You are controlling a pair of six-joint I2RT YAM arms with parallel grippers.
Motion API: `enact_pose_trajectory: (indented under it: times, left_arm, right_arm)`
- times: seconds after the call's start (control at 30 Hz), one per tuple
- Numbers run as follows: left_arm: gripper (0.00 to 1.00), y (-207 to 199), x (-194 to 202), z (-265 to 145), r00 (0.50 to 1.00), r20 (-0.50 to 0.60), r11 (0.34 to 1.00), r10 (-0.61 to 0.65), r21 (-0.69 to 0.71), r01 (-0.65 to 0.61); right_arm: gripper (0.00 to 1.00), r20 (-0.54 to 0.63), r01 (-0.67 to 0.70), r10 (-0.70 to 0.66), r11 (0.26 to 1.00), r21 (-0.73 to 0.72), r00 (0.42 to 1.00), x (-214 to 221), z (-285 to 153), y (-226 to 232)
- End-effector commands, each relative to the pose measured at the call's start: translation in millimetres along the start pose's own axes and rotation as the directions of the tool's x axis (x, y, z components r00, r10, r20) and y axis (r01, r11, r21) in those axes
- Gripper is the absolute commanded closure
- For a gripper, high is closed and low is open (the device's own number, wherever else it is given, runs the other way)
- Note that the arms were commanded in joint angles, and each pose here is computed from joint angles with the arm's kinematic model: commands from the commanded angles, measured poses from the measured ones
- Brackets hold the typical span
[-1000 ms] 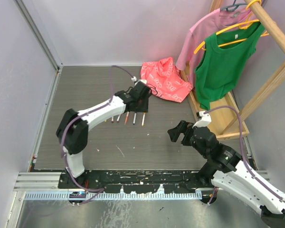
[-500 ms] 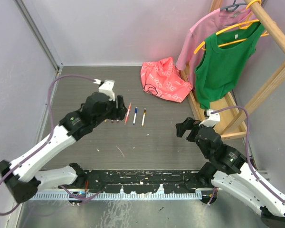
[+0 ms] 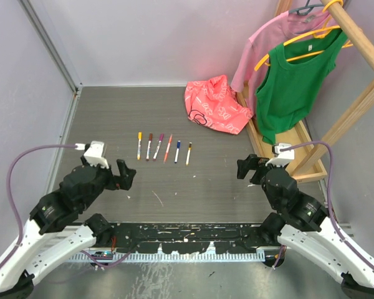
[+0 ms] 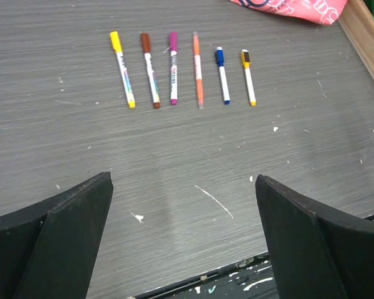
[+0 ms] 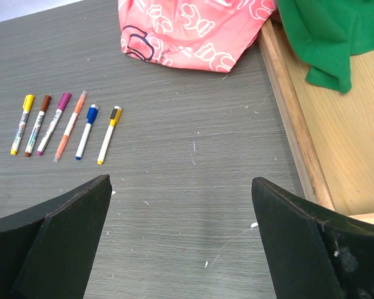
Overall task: Insert the pens into the pen caps
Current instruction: Reset both arms
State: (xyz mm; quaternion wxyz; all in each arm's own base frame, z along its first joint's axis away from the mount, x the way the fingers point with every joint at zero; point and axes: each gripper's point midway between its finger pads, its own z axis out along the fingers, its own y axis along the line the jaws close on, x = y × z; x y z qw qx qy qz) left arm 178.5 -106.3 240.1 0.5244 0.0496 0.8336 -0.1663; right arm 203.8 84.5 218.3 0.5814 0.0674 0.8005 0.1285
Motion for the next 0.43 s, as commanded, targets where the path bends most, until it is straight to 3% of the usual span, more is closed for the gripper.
enact_pose_trajectory:
  times: [0.0,0.4]
  left_arm:
    - [0.02,21,-1,-15,0.999,0.043,0.997,-0.016,-0.070,0.019]
    - [0.02,37,-9,-31,0.987,0.150,0.993,-0.059,-0.094,0.074]
  right_arm:
    - [0.01,0.097,-0.022,0.024,1.000,-0.015,0.995,-28,-4,3]
    - [0.01,0.099,-0.024,0.028,0.999,-0.040,0.995,-26,-5,5]
